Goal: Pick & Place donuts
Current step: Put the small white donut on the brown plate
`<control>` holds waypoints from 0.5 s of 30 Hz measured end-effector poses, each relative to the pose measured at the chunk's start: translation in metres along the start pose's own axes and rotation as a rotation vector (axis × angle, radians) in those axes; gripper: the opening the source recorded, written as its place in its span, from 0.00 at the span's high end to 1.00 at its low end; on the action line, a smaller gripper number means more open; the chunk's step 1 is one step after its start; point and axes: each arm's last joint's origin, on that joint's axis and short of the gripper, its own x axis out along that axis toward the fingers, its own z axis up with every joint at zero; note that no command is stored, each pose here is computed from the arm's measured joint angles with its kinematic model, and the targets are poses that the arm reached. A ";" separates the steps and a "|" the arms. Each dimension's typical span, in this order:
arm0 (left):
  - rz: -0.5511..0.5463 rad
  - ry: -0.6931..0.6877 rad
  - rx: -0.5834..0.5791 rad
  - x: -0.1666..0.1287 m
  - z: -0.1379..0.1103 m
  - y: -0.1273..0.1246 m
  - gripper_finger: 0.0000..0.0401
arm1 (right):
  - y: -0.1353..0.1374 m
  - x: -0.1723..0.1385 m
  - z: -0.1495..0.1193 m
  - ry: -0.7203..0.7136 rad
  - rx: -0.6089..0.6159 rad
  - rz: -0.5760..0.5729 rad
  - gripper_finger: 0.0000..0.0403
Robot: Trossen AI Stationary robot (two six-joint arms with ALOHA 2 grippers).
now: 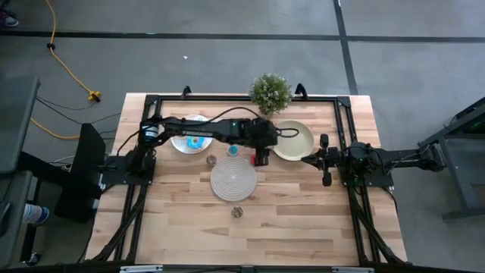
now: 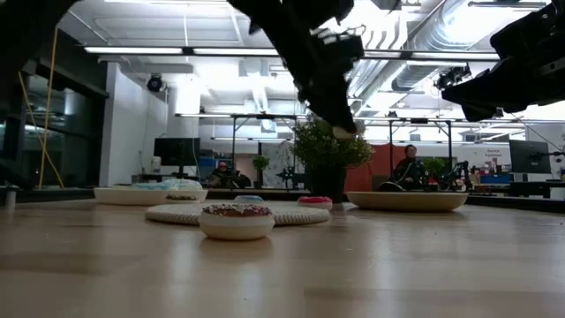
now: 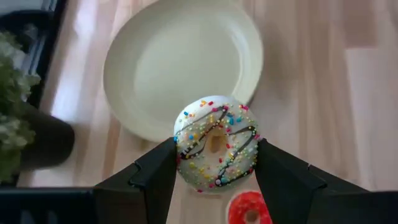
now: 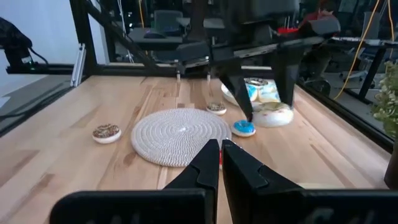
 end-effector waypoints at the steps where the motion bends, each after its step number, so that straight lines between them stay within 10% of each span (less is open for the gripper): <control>1: -0.007 0.026 0.009 0.003 -0.002 0.003 0.51 | 0.000 0.000 0.000 0.003 0.000 0.001 0.97; 15: -0.058 -0.060 0.014 0.052 -0.002 0.014 0.51 | 0.000 0.001 -0.001 0.015 -0.001 0.001 0.97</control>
